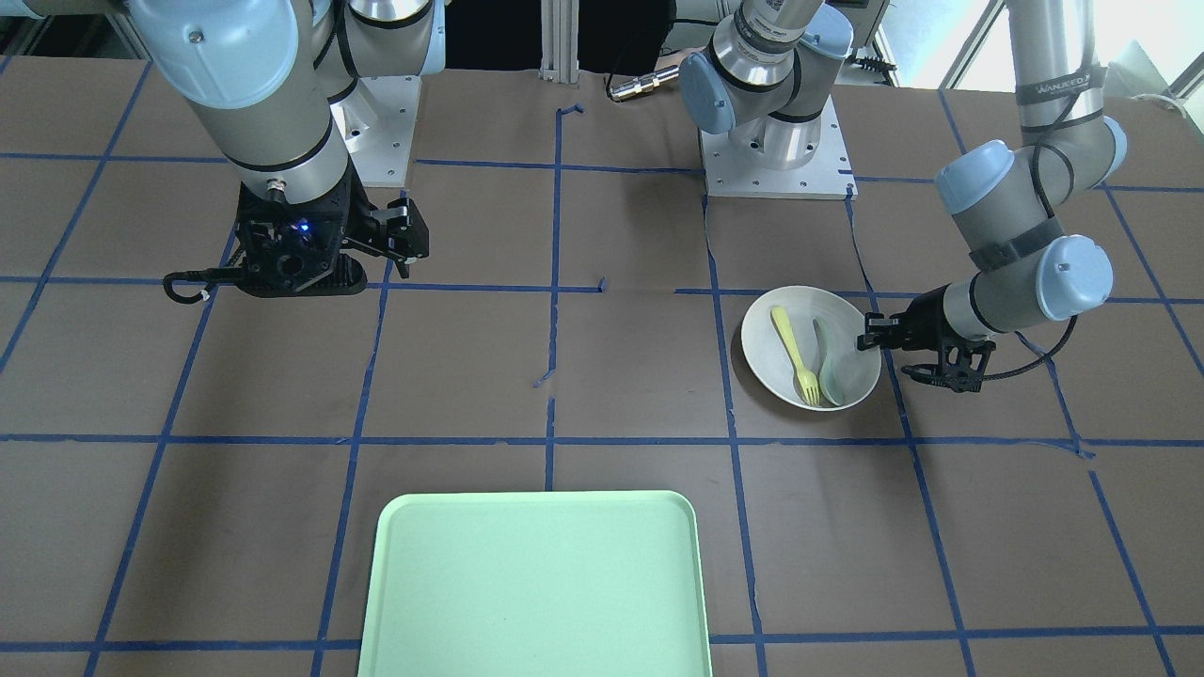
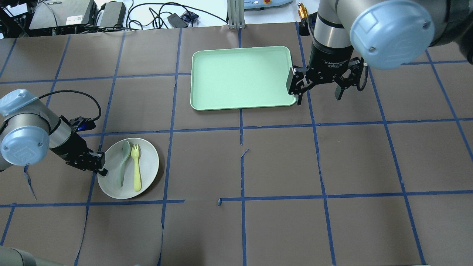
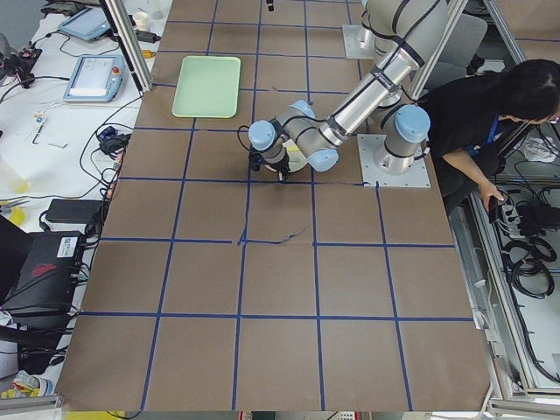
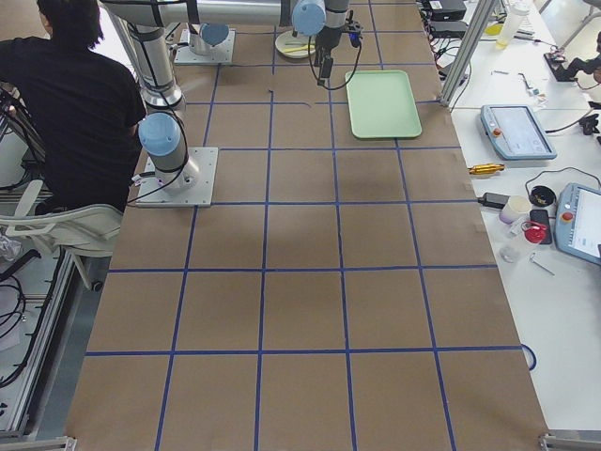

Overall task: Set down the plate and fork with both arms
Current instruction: 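Grip the white plate rim with the left gripper and lift it, then carry the plate with the left gripper and set it on the green tray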

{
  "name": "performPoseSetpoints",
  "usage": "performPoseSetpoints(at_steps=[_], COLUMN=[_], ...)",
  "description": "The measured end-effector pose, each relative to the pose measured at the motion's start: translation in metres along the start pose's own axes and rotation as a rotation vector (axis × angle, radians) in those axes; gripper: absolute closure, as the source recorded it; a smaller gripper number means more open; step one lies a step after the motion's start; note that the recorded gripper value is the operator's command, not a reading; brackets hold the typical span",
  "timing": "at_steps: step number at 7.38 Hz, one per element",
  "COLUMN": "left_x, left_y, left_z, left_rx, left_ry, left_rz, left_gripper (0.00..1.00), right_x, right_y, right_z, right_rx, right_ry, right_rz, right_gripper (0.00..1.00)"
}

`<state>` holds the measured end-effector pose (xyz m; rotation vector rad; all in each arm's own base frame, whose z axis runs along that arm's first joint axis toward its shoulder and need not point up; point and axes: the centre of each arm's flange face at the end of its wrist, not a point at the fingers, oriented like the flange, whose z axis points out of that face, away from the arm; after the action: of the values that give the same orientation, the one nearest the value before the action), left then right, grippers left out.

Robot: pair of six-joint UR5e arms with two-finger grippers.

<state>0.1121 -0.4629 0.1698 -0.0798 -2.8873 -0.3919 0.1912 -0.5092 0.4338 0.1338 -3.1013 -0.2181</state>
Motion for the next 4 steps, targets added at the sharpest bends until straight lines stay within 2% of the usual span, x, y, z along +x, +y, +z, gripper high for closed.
performPoseSetpoints(at_steps=[2, 4], left_x=[-0.002, 0.002], left_y=[-0.015, -0.032], left_z=[-0.041, -0.103], left_rx=[0.043, 0.060], left_ry=[0.025, 0.137], left_rz=[0.003, -0.036], left_gripper=[1.00, 1.00], right_x=[0.000, 0.000], right_y=[0.000, -0.001], right_z=[0.000, -0.001], right_rx=[0.002, 0.004], right_ry=[-0.001, -0.003], right_rz=[-0.002, -0.002], right_gripper=[0.00, 0.00])
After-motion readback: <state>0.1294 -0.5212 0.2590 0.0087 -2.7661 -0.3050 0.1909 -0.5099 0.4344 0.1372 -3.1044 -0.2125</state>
